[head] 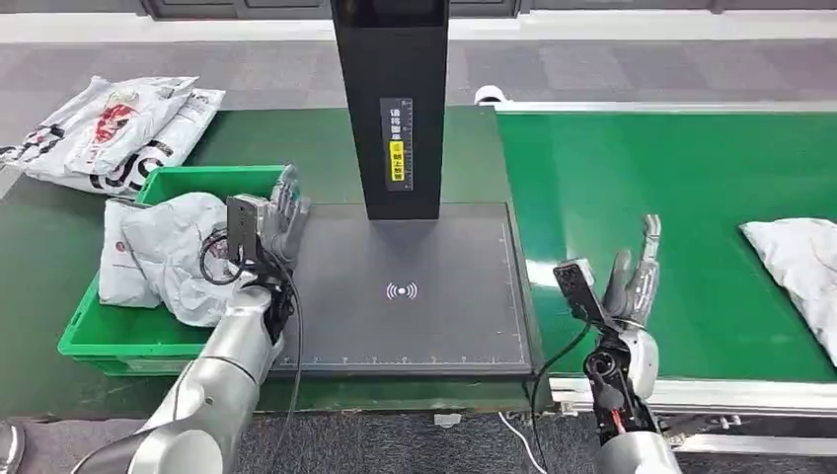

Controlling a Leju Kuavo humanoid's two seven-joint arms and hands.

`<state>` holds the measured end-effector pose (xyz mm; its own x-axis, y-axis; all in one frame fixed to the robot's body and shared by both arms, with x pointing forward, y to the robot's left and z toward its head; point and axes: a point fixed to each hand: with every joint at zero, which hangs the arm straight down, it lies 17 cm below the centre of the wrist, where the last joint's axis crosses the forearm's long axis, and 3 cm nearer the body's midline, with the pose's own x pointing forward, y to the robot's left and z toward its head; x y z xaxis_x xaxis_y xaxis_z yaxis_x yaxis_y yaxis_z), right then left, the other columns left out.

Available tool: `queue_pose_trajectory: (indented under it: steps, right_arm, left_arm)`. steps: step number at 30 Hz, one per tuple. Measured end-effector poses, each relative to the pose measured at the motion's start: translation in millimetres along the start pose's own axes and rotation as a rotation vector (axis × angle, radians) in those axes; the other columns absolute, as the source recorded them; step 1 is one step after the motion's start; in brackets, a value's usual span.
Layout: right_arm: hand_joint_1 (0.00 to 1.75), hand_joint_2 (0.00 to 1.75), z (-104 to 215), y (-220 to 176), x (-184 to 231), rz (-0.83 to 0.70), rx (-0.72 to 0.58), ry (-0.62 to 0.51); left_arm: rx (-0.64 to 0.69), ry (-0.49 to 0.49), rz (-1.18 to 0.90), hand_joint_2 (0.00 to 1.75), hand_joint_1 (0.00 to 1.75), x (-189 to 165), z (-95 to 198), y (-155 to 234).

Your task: Moved the parcel from conveyor to table for the left to box.

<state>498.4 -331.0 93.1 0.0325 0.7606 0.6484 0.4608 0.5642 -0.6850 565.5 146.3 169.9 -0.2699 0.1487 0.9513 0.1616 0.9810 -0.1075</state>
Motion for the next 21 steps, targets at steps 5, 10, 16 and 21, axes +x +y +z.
queue_pose_trajectory:
  steps: [5, 10, 16, 21]
  right_arm:
    - [0.00, 1.75, -6, -3, -17, 0.103, 0.020, 0.029]
    - [0.00, 1.75, -13, -13, -45, 0.290, 0.039, 0.098]
    - [0.00, 1.75, -13, -34, -83, 0.420, 0.025, 0.219]
    - [0.00, 1.75, -4, -58, -125, 0.480, -0.019, 0.425]
  left_arm:
    - [-0.008, 0.002, 0.044, 1.75, 0.00, -3, 6, -15]
    - [-0.022, 0.019, 0.034, 1.75, 0.00, -9, 10, -34]
    - [-0.039, 0.040, 0.016, 1.75, 0.00, -17, 15, -49]
    - [-0.047, 0.056, -0.013, 1.75, 0.00, -22, 18, -56]
